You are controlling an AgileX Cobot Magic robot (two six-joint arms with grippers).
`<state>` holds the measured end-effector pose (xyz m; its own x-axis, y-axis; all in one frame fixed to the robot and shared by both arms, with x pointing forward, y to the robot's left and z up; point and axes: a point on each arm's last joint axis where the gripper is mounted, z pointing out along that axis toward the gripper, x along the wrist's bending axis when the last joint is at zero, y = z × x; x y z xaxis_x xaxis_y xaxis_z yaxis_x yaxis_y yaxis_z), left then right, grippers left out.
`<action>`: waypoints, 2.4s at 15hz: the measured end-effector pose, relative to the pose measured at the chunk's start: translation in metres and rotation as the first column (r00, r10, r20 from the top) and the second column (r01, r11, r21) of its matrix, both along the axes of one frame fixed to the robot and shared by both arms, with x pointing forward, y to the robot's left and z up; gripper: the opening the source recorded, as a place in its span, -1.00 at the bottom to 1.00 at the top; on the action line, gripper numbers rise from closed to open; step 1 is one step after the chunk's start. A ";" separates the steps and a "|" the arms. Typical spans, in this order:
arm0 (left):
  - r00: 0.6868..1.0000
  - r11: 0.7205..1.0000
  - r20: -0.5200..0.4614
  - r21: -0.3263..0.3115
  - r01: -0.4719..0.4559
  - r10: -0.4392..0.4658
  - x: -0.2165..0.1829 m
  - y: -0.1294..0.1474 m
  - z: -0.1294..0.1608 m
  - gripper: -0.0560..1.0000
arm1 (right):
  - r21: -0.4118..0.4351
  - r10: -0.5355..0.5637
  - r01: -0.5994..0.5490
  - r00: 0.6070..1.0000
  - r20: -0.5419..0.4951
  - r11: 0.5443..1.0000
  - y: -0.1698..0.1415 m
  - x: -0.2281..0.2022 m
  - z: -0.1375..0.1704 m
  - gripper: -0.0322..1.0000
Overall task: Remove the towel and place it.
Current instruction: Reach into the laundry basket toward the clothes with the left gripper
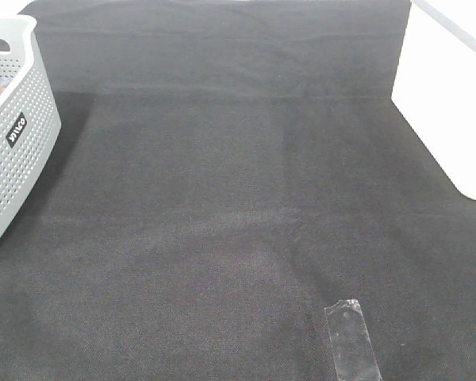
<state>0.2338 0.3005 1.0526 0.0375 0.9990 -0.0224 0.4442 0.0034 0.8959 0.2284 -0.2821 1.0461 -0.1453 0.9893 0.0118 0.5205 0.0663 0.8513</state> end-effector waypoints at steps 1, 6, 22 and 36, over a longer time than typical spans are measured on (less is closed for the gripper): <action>1.000 1.000 0.000 0.000 0.000 0.000 0.000 0.000 0.000 0.55 | 0.000 0.000 0.000 1.000 0.000 1.000 0.000 0.000 0.000 0.54; 1.000 1.000 0.000 0.000 0.000 0.000 0.000 0.000 0.000 0.55 | 0.000 0.000 0.000 1.000 0.000 1.000 0.000 0.000 0.000 0.54; 1.000 1.000 0.001 0.012 0.012 -0.012 0.000 0.000 0.000 0.98 | 0.000 0.000 0.000 1.000 0.000 1.000 0.000 0.000 0.000 0.54; 1.000 1.000 0.001 0.013 0.012 -0.012 0.000 0.000 0.000 0.98 | 0.000 0.000 0.000 1.000 0.000 1.000 0.000 0.000 0.000 0.54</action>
<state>0.2338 0.3000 1.0526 0.0497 0.9987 -0.0095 0.4435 -0.0136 0.8962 0.2284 -0.2821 1.0461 -0.1453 0.9893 0.0118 0.5205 0.0663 0.8513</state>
